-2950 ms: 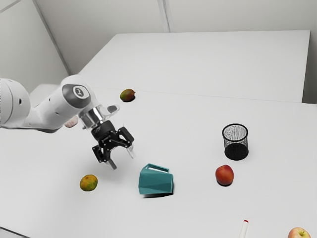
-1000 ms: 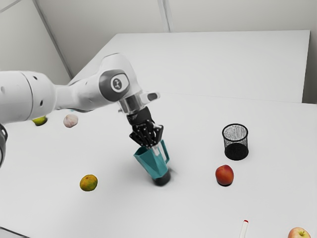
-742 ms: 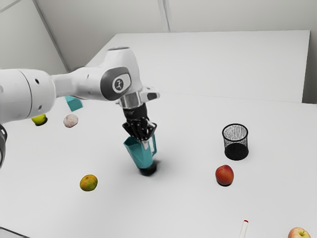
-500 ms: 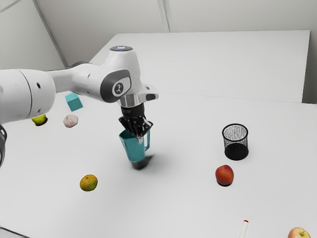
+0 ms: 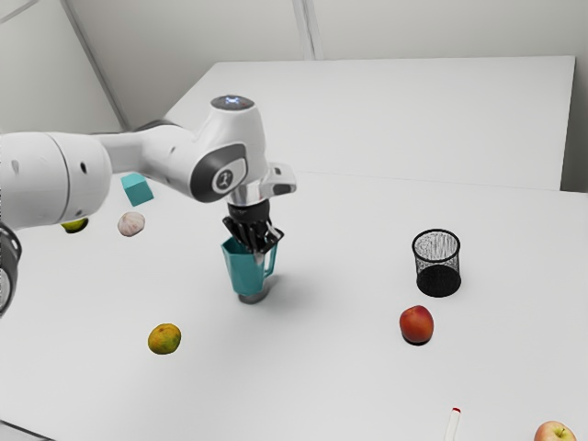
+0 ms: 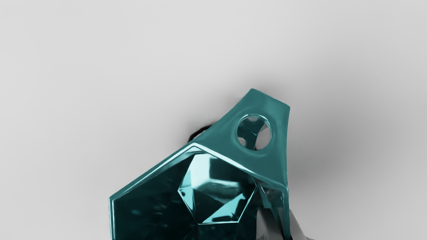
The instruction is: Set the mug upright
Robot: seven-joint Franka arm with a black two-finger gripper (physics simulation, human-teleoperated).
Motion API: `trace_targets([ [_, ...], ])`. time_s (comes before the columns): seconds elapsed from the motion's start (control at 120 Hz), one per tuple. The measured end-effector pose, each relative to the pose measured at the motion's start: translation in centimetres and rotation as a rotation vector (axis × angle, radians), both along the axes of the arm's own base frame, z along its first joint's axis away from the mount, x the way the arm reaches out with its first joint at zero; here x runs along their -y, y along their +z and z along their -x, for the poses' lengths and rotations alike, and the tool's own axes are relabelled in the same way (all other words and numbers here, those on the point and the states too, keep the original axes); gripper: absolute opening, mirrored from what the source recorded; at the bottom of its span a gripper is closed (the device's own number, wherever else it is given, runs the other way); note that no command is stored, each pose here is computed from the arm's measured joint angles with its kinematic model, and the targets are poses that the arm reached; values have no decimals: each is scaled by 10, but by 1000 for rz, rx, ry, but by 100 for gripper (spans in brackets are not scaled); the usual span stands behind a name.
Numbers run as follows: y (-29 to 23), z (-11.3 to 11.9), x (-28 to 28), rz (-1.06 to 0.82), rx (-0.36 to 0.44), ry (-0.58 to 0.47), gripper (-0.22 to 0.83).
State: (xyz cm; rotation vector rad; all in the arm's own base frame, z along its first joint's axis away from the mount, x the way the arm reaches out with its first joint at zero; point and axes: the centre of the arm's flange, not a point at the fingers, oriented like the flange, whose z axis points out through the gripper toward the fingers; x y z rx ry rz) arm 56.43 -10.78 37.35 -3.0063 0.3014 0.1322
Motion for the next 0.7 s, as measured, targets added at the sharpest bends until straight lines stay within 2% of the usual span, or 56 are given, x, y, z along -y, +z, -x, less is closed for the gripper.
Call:
trace_targets([
  [0.233, -12, -2, 1, 3, 5, -2, -17],
  [0.392, -10, -2, 4, 14, 11, -3, 18],
  [0.467, -4, -2, 4, 16, 20, -3, 31],
  [0.575, 13, 0, 4, 20, 45, -3, 43],
  [0.7, 44, 6, 2, 21, 83, -1, 51],
])
